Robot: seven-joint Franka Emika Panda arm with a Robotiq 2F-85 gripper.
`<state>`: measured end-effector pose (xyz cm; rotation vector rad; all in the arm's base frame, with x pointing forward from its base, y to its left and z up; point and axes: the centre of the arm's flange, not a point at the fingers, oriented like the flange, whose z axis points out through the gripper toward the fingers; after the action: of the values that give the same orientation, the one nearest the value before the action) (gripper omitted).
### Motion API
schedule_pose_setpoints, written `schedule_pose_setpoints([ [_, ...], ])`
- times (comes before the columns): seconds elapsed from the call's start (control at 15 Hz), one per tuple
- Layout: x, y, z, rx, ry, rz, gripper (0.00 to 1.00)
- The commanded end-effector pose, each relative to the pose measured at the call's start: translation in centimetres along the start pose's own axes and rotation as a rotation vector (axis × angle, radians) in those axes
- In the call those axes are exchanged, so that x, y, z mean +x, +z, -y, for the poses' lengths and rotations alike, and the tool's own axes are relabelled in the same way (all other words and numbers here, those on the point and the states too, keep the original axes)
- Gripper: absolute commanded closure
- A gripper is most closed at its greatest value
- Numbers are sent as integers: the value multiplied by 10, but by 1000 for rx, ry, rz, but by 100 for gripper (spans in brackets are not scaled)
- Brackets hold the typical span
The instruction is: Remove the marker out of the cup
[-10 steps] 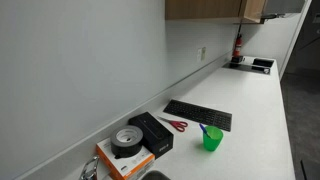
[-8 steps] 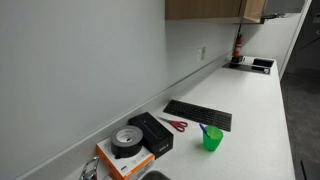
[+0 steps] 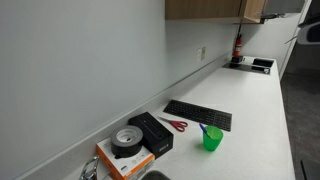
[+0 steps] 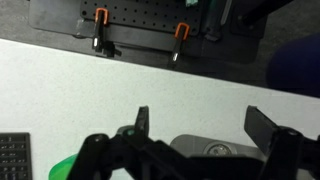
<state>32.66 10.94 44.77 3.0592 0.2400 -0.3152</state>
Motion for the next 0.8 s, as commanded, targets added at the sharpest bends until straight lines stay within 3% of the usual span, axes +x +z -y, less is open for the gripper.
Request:
schedule_pose_setpoints([
  [0.0, 45, 13, -49, -26, 115, -75, 0],
  [0.4, 102, 51, -147, 28, 307, -148, 0],
  [0.53, 108, 56, -165, 48, 354, -147, 0],
  [0.6, 88, 58, -153, 45, 306, -139, 0],
  [0.73, 97, 63, -164, 52, 328, -132, 0],
])
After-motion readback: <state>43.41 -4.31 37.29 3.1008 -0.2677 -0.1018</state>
